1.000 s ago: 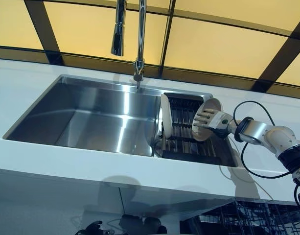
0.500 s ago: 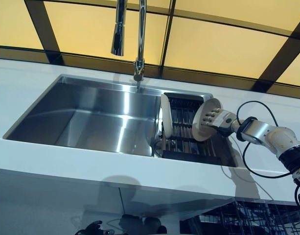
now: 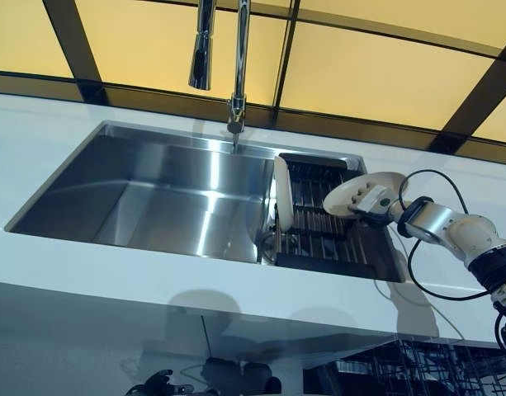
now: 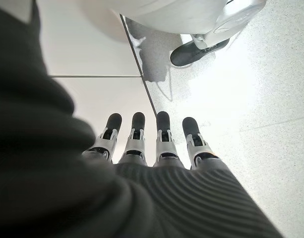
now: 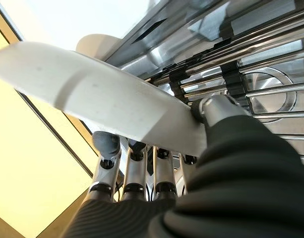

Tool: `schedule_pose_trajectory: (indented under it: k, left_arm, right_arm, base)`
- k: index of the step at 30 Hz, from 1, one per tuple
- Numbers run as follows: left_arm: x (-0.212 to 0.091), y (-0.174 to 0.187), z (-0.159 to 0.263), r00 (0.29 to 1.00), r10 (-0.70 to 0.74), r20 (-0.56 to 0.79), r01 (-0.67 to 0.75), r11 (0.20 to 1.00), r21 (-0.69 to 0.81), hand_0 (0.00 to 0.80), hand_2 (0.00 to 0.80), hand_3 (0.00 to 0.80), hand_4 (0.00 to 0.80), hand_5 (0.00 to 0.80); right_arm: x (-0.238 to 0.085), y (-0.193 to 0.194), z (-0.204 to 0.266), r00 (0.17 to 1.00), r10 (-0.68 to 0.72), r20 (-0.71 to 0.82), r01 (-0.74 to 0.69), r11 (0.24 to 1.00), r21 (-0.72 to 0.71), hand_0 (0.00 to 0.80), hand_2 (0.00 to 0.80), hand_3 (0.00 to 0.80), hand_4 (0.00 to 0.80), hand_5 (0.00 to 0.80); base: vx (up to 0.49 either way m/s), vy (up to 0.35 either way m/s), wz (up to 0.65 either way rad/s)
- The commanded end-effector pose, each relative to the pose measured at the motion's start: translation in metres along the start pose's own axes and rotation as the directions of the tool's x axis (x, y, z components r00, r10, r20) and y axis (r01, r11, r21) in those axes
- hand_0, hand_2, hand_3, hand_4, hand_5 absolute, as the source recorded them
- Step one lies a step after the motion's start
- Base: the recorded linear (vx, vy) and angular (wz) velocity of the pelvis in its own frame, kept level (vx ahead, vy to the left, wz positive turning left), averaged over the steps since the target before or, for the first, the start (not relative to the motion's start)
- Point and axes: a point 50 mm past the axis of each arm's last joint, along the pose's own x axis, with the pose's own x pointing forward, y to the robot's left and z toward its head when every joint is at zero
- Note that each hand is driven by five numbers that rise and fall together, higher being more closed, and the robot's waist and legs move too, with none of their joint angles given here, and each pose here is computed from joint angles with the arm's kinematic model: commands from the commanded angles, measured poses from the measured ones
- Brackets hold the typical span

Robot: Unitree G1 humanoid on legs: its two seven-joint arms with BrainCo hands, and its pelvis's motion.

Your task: Take plates into dishwasher

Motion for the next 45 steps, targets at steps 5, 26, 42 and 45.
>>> schedule_pose_trajectory:
  k: [5, 26, 42, 45]
  left_arm:
    - [0.002, 0.003, 0.011, 1.000, 0.001, 0.031, -0.002, 0.999, 0.051, 0.000, 0.000, 0.000, 0.000, 0.000]
    - [0.002, -0.003, 0.008, 0.999, -0.013, 0.038, 0.012, 1.000, 0.029, 0.000, 0.000, 0.000, 0.000, 0.000]
    - [0.003, -0.008, 0.009, 0.999, -0.012, 0.041, 0.013, 1.000, -0.021, 0.000, 0.000, 0.000, 0.000, 0.000]
    - [0.003, -0.008, 0.010, 0.999, -0.006, 0.043, 0.008, 0.999, -0.034, 0.000, 0.000, 0.000, 0.000, 0.000]
  right_arm:
    - [-0.005, -0.004, -0.022, 0.994, -0.018, -0.112, 0.019, 1.000, 0.010, 0.800, 0.800, 0.800, 0.800, 0.800]
    - [-0.051, -0.048, -0.090, 0.754, -0.437, -0.491, 0.465, 0.882, -0.071, 0.800, 0.800, 0.800, 0.800, 0.800]
    - [-0.087, -0.073, -0.103, 0.489, -0.570, -0.661, 0.807, 0.582, 0.095, 0.800, 0.800, 0.800, 0.800, 0.800]
    - [-0.093, -0.071, -0.099, 0.438, -0.542, -0.718, 0.875, 0.439, 0.202, 0.800, 0.800, 0.800, 0.800, 0.800]
  base:
    - [0.000, 0.000, 0.00]
    - [-0.011, 0.026, 0.00]
    - [-0.030, 0.078, -0.05]
    - [-0.054, 0.088, -0.07]
